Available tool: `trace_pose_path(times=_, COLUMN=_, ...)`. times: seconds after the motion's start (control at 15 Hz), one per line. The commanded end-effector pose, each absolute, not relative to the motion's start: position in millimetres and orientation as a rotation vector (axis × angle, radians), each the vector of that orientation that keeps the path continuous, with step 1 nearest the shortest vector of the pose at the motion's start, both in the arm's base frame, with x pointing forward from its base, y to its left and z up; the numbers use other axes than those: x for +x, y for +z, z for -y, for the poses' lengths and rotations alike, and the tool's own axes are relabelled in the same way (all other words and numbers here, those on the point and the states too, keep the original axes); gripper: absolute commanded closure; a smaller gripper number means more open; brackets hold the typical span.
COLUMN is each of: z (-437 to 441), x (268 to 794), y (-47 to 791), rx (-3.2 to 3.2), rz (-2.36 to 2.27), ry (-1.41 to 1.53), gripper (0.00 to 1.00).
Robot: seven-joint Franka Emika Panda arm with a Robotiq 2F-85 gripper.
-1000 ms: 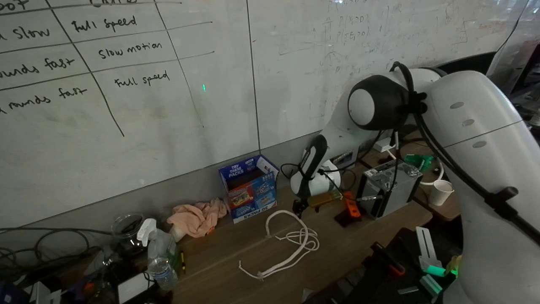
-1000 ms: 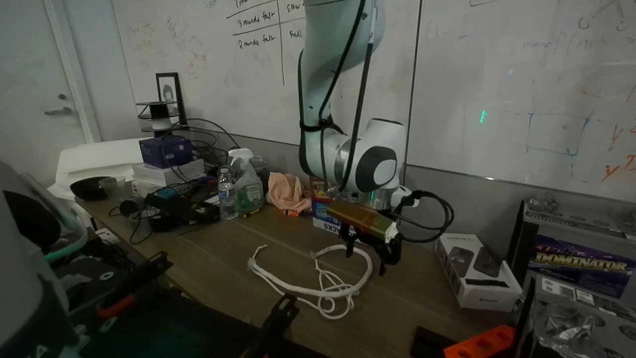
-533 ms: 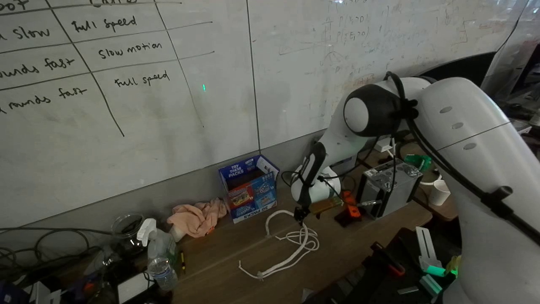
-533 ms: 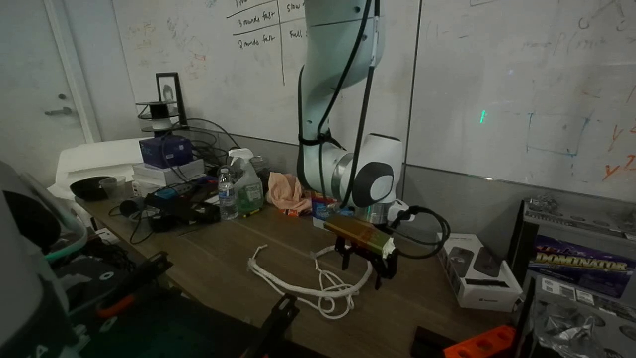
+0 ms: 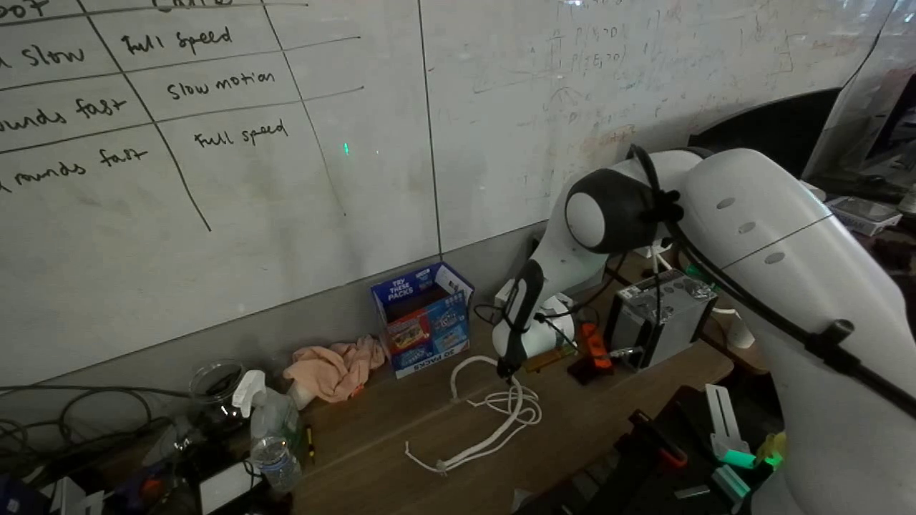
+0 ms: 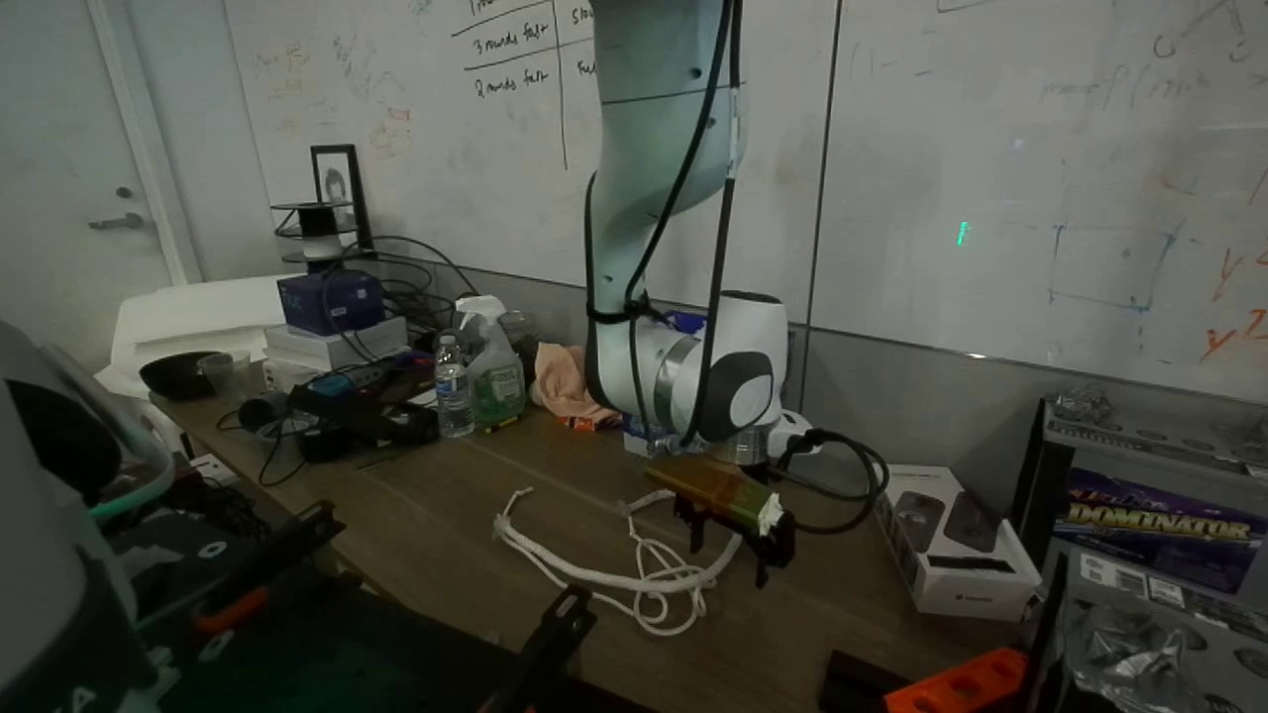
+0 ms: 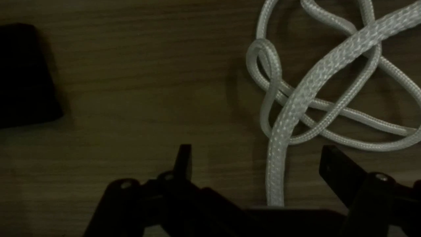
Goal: Put the white ropes inside the blue box.
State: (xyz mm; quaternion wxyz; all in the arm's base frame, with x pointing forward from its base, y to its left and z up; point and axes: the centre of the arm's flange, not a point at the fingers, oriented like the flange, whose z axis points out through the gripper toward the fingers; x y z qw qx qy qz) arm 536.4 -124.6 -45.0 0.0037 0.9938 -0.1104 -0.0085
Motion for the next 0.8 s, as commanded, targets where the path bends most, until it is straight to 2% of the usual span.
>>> trace_pose_path(times=0.0, z=119.8, x=546.4, y=-57.0, rx=3.077, rz=0.360, ry=0.024, gripper=0.00)
trace_pose_path(times=0.73, z=119.2, x=550.8, y=-61.8, rx=3.069, rz=0.408, ry=0.046, gripper=0.00)
